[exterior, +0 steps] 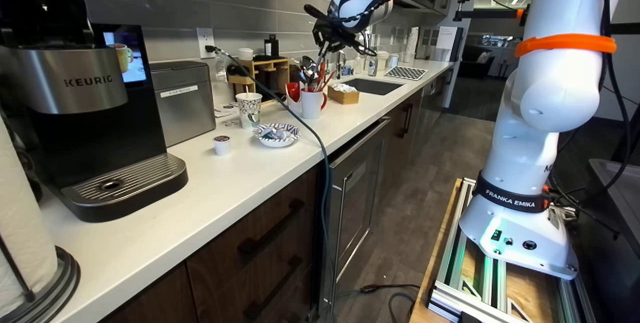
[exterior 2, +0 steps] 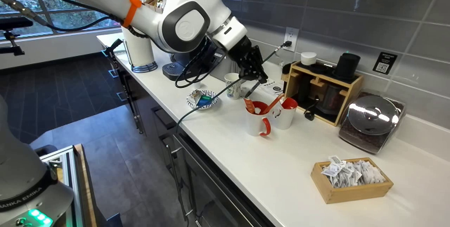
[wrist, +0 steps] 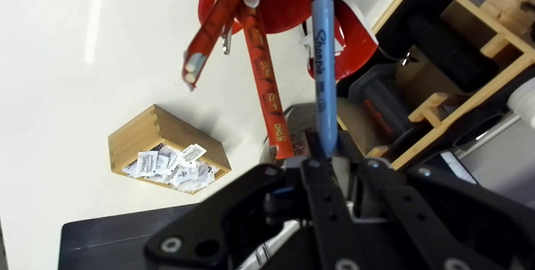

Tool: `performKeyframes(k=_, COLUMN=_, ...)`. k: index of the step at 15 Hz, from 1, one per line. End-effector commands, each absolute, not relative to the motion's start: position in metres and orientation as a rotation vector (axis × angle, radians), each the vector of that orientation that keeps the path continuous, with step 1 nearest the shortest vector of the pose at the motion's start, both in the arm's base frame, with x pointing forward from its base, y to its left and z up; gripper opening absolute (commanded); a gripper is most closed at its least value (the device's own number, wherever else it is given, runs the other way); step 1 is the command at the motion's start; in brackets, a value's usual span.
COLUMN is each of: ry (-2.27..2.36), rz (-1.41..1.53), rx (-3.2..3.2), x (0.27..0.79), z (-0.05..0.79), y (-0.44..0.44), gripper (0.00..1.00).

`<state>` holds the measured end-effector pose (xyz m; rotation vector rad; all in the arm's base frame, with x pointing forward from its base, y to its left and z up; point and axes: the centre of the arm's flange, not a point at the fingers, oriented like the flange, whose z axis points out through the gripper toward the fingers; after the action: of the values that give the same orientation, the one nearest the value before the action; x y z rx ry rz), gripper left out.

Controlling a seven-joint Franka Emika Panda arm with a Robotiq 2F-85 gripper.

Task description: Move the pen to the next cup

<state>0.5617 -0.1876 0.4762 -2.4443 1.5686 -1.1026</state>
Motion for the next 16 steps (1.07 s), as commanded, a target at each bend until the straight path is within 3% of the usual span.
performKeyframes(k=1, ry=1.630, rz=-1.213, rx=-2.343, x=0.545, z=0.479, y=-0.175, gripper=0.03)
performKeyframes(k=9, ry=1.417, rz=-1.356, rx=-2.603, x=0.577, z=0.477, y=-0.131, gripper=0.03)
performKeyframes(k=16, ry=1.505, rz=-1.354, rx=-2.697, x=0.592, z=0.476, y=-0.118, gripper=0.03)
